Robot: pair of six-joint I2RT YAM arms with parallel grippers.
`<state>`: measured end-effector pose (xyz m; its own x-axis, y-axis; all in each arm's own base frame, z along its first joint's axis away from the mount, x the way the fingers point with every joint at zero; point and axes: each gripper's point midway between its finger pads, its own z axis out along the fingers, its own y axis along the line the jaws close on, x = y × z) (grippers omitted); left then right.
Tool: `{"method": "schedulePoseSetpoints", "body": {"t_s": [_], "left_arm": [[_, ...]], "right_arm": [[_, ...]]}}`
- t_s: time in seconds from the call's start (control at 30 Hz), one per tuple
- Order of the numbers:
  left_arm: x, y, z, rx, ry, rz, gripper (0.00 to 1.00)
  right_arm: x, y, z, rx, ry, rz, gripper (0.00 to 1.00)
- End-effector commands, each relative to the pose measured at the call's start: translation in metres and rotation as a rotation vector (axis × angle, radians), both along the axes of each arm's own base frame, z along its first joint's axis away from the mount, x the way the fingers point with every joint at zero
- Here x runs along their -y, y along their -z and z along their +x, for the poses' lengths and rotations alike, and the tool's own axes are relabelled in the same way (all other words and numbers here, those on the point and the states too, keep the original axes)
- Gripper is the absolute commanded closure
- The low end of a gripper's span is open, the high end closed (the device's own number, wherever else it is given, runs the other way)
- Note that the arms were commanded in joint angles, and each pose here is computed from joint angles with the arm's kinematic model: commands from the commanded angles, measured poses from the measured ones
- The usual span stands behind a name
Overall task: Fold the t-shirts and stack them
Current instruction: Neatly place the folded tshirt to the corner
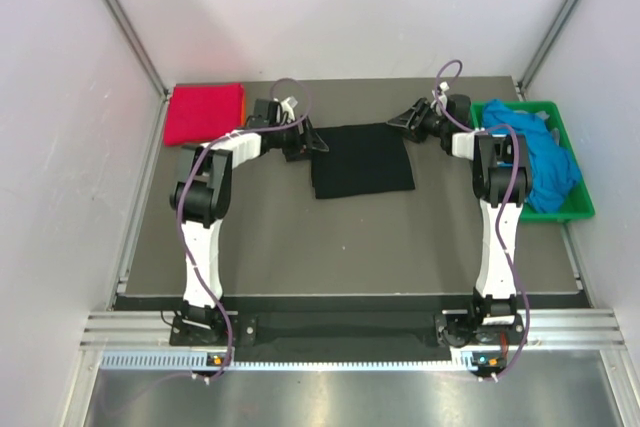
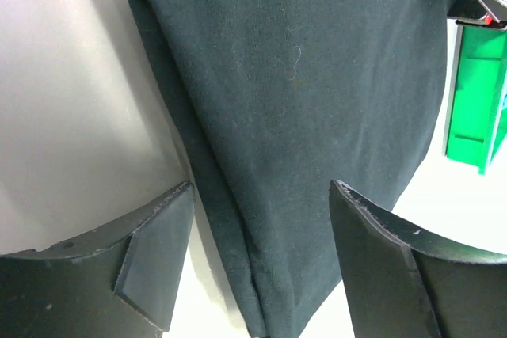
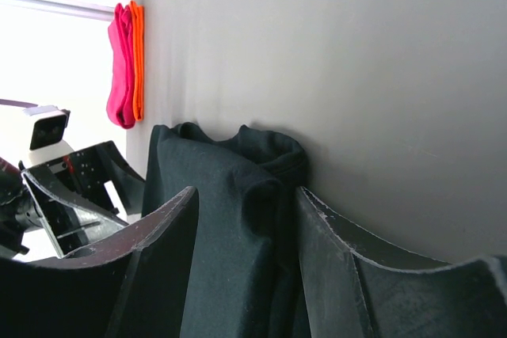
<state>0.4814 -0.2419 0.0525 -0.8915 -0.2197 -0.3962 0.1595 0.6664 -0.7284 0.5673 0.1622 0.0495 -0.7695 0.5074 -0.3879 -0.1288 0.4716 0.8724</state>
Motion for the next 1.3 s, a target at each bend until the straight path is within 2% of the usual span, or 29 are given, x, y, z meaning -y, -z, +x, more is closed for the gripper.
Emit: {"method": "schedulePoseSetpoints", "body": {"t_s": [0.0,0.17,0.23,0.3,0.33,0.4,0.43,0.6,0.63,0.67,0.7,0.83,1.07,1.27], "left_arm": [[-0.002,0.045,-0.017,-0.115,-0.017,0.075,0.26],[0.007,0.053,-0.016,-0.128,-0.022,0.073,0.35],[0.009,0.057,-0.016,-0.140,-0.027,0.085,0.43],[0.010,0.058,-0.016,-0.140,-0.031,0.100,0.58],[0.010,0.057,-0.016,-0.139,-0.031,0.102,0.75],[0.011,0.053,-0.014,-0.130,-0.035,0.101,0.88],[0.011,0.048,-0.012,-0.125,-0.034,0.105,0.99],[0.004,0.015,0.002,-0.076,-0.035,0.179,1.00],[0.000,-0.002,0.015,-0.013,-0.038,0.217,1.00],[-0.008,-0.003,0.009,-0.043,-0.039,0.267,1.00],[-0.013,-0.023,0.021,0.009,-0.062,0.302,1.00],[-0.034,-0.047,0.025,0.067,-0.051,0.432,1.00],[-0.070,-0.075,0.032,0.131,-0.055,0.602,1.00],[-0.111,-0.112,0.053,0.221,-0.104,0.685,1.00]], "right_arm": [[0.000,0.012,-0.003,-0.008,0.011,-0.021,0.48],[0.009,-0.015,-0.004,0.032,0.031,-0.015,0.46],[0.015,-0.034,-0.007,0.059,0.043,-0.019,0.46],[0.017,-0.048,-0.009,0.074,0.053,-0.030,0.46],[0.018,-0.061,-0.015,0.083,0.058,-0.034,0.46],[0.041,-0.076,-0.016,0.106,0.102,-0.038,0.45],[0.041,-0.089,-0.025,0.124,0.104,-0.038,0.45],[0.039,-0.114,-0.062,0.148,0.104,-0.043,0.45],[0.039,-0.118,-0.076,0.147,0.102,-0.047,0.44],[0.038,-0.118,-0.083,0.144,0.102,-0.051,0.44],[0.039,-0.107,-0.095,0.111,0.100,-0.068,0.44],[0.043,-0.110,-0.118,0.100,0.111,-0.104,0.44],[0.042,-0.109,-0.135,0.076,0.104,-0.108,0.44],[0.037,-0.111,-0.141,0.080,0.092,-0.116,0.43]]}}
